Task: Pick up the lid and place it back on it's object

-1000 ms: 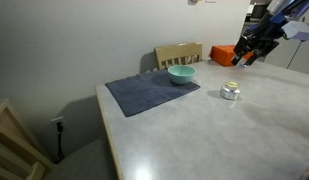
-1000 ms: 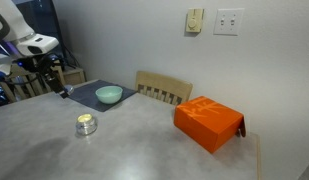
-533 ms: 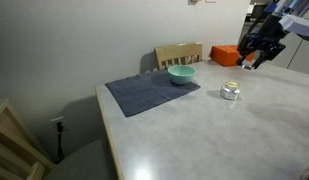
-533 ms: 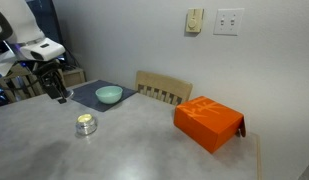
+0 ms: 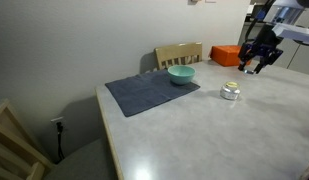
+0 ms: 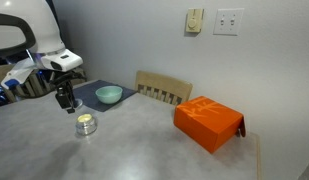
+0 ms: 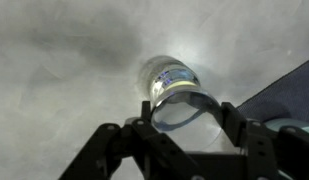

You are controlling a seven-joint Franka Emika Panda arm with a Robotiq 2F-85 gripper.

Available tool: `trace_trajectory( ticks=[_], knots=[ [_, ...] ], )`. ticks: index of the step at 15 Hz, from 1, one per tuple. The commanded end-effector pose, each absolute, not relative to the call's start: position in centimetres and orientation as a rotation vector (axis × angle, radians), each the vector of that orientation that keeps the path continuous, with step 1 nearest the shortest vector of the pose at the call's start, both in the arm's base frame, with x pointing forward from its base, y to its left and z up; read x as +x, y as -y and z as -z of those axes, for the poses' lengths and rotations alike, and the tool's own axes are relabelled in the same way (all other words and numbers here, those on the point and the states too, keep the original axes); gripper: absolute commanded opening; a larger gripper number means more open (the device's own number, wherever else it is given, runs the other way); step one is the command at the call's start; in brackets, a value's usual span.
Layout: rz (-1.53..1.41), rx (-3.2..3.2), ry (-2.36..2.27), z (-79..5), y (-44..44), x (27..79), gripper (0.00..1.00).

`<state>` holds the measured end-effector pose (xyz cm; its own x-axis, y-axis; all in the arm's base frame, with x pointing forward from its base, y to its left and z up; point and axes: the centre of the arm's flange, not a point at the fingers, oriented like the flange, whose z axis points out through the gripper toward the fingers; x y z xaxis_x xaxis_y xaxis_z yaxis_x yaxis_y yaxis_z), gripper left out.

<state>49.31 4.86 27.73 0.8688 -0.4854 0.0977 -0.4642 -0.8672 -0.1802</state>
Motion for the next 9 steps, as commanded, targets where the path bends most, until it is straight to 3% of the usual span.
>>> trace_trajectory(
  ticks=[1, 9],
  knots=[
    [0.14, -2.929, -0.583, -24.8, -5.2, 51.8, 0.44],
    [0.092, -2.986, -0.48, -22.6, -6.1, 53.4, 0.44]
  ],
)
